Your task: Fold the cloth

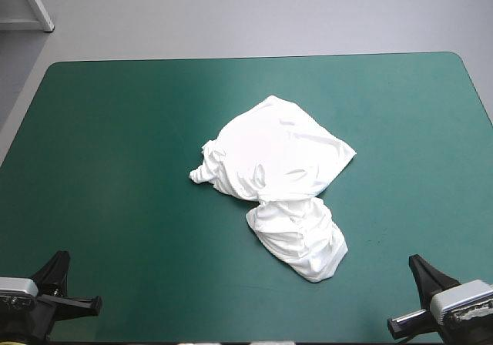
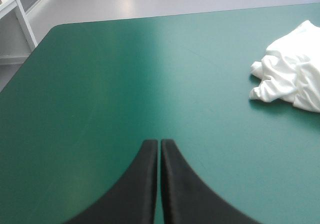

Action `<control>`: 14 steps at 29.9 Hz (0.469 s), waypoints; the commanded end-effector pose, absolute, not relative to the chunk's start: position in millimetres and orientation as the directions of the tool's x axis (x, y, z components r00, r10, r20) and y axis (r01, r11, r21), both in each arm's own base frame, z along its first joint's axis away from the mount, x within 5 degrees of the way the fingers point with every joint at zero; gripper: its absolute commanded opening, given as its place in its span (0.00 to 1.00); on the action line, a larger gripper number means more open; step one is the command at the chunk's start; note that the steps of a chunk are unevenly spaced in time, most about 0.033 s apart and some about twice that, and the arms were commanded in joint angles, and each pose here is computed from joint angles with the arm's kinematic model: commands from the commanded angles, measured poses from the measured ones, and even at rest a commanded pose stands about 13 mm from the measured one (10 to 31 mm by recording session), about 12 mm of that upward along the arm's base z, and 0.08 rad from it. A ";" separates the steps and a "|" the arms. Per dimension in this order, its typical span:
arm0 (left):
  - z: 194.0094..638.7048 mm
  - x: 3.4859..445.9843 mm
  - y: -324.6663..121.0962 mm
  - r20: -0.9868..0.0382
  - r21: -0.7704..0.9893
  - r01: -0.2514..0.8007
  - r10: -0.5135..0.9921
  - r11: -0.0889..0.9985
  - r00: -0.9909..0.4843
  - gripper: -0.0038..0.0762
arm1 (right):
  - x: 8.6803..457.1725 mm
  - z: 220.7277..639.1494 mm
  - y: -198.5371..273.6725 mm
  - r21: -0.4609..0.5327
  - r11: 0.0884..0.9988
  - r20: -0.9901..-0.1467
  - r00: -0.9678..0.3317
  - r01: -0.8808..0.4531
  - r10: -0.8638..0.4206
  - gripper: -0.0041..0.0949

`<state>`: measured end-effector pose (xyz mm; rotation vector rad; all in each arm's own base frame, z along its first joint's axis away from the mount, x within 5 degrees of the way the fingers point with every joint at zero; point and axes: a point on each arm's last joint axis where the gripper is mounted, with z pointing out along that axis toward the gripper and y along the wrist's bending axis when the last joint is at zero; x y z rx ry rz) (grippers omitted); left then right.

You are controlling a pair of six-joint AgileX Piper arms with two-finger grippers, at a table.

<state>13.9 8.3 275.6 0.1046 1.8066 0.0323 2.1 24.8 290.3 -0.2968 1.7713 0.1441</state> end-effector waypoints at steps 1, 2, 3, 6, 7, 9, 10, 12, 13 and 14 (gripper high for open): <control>290.1 12.4 7.8 -0.988 0.071 0.054 0.077 0.996 -0.132 0.07 | -1.0 302.7 23.8 -0.069 0.964 -0.990 -0.098 -0.255 -0.097 0.03; 290.1 12.4 7.8 -0.988 0.071 0.054 0.077 0.996 -0.132 0.07 | -1.0 302.7 23.8 -0.069 0.964 -0.990 -0.098 -0.255 -0.097 0.03; 290.1 12.4 7.8 -0.988 0.071 0.054 0.077 0.996 -0.132 0.07 | -1.0 302.7 23.8 -0.069 0.964 -0.990 -0.098 -0.255 -0.097 0.03; 290.1 12.4 7.8 -0.988 0.071 0.054 0.077 0.996 -0.132 0.07 | -1.0 302.7 23.8 -0.069 0.964 -0.990 -0.098 -0.255 -0.097 0.03; 290.1 12.4 7.8 -0.988 0.071 0.054 0.077 0.996 -0.132 0.07 | -1.0 302.7 23.8 -0.069 0.964 -0.990 -0.098 -0.255 -0.097 0.03; 290.1 12.4 7.8 -0.988 0.071 0.054 0.077 0.996 -0.132 0.07 | -1.0 302.7 23.8 -0.069 0.964 -0.990 -0.098 -0.255 -0.097 0.03; 290.1 12.4 7.8 -0.988 0.071 0.054 0.077 0.996 -0.132 0.07 | -1.0 302.7 23.8 -0.069 0.964 -0.990 -0.098 -0.255 -0.097 0.03; 290.1 12.4 7.8 -0.988 0.069 0.054 0.076 0.996 -0.132 0.07 | -1.0 302.7 23.8 -0.069 0.964 -0.990 -0.098 -0.255 -0.097 0.03; 290.0 12.4 7.6 -0.988 0.067 0.056 0.074 0.996 -0.133 0.07 | -1.0 302.7 23.8 -0.069 0.964 -0.990 -0.098 -0.255 -0.097 0.03; 290.0 12.4 7.5 -0.989 0.064 0.057 0.071 0.996 -0.133 0.07 | -1.0 302.7 23.8 -0.069 0.964 -0.990 -0.098 -0.255 -0.097 0.03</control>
